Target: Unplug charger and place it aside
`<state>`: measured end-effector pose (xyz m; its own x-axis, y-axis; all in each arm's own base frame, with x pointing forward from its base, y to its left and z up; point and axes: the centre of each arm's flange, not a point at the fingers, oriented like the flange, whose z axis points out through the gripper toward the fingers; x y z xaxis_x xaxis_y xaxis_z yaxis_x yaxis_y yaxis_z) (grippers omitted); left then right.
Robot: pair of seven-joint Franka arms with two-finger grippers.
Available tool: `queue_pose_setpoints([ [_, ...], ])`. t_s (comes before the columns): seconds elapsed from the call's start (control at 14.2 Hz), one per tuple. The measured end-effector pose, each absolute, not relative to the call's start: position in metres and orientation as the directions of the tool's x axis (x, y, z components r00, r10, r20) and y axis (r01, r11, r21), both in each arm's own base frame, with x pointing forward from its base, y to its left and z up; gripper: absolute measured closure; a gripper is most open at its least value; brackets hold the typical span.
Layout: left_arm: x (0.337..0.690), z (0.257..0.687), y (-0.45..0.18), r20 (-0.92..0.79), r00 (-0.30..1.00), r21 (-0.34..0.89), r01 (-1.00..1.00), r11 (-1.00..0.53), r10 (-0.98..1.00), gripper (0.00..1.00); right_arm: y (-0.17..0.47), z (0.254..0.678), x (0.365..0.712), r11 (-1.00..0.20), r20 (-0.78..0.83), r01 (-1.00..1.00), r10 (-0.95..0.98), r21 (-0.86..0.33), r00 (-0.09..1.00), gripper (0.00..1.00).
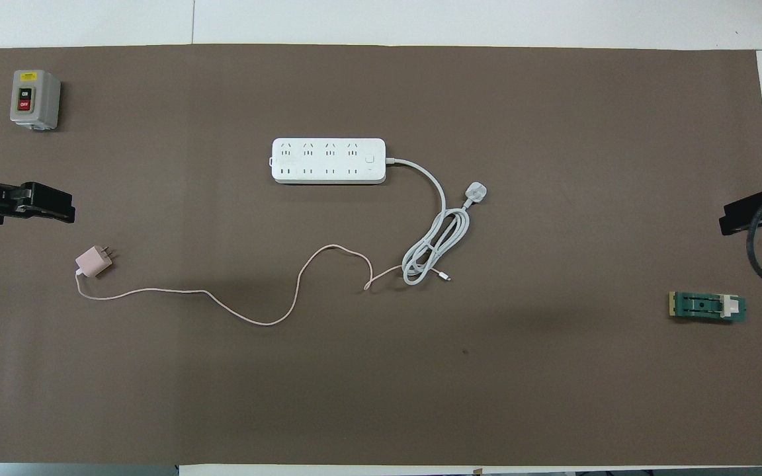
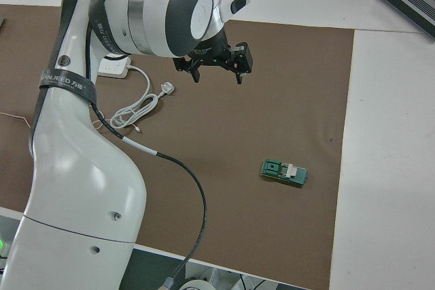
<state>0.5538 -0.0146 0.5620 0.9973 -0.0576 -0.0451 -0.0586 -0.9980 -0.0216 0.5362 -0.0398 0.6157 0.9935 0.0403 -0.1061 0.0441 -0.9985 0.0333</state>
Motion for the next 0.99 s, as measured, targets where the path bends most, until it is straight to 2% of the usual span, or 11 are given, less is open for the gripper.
queue_pose_setpoints([
  [0.99,0.552,0.561,-0.029,-0.057,0.995,-0.003,-0.083,-0.997,-0.082,0.0,-0.039,0.616,0.536,-0.998,-0.106,0.046,0.043,0.032,0.993,0.0],
])
